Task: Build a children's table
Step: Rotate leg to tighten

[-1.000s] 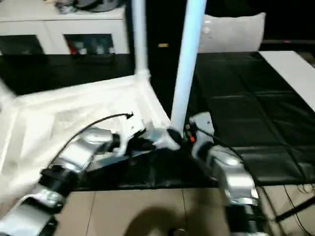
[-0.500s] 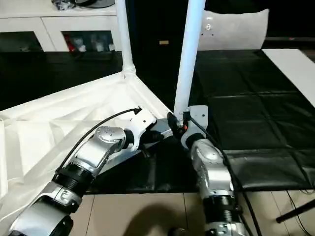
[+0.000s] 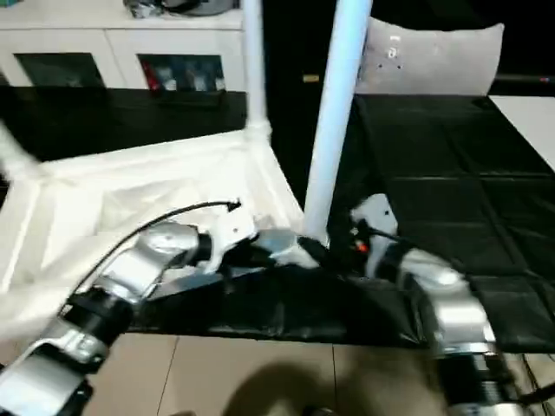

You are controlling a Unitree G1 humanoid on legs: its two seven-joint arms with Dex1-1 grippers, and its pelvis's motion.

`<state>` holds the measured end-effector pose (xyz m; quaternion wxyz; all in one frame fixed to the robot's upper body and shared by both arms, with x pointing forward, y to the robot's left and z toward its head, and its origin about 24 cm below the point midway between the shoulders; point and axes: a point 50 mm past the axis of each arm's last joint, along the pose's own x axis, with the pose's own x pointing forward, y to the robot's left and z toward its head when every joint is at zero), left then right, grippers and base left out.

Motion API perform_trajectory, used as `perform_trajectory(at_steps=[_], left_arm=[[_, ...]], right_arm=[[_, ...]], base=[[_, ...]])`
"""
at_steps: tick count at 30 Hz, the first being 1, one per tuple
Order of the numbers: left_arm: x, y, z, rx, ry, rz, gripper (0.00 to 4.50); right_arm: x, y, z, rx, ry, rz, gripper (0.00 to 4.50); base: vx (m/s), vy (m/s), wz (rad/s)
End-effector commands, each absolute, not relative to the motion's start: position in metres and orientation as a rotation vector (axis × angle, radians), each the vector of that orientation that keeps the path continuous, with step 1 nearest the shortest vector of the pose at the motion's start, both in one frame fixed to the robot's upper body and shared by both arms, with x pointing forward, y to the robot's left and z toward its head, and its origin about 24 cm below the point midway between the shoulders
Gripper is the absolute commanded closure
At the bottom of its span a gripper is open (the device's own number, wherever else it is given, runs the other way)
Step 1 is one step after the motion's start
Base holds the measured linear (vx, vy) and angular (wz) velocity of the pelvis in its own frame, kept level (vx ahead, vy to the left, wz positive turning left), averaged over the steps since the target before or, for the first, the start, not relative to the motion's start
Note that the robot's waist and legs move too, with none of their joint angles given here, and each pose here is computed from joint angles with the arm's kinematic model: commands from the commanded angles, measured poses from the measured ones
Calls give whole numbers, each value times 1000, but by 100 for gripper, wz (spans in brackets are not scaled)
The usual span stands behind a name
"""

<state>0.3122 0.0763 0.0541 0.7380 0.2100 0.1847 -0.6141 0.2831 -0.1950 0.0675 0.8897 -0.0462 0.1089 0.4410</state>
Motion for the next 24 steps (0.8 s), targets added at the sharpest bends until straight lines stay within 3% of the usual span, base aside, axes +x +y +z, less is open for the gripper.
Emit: perform_trajectory(at_steps=[1, 13, 24], left_arm=[[299, 72, 57, 500, 382, -1531, 450], [291, 87, 57, 612, 415, -1703, 450], [292, 87, 58, 626, 409, -1727, 450]], right_arm=[[278, -198, 79, -91, 224, 1085, 12], [264, -200, 77, -138, 312, 1385, 135], [268, -195, 74, -166, 307, 1427, 225]], base=[[0, 0, 0], [0, 0, 0], [0, 0, 0]])
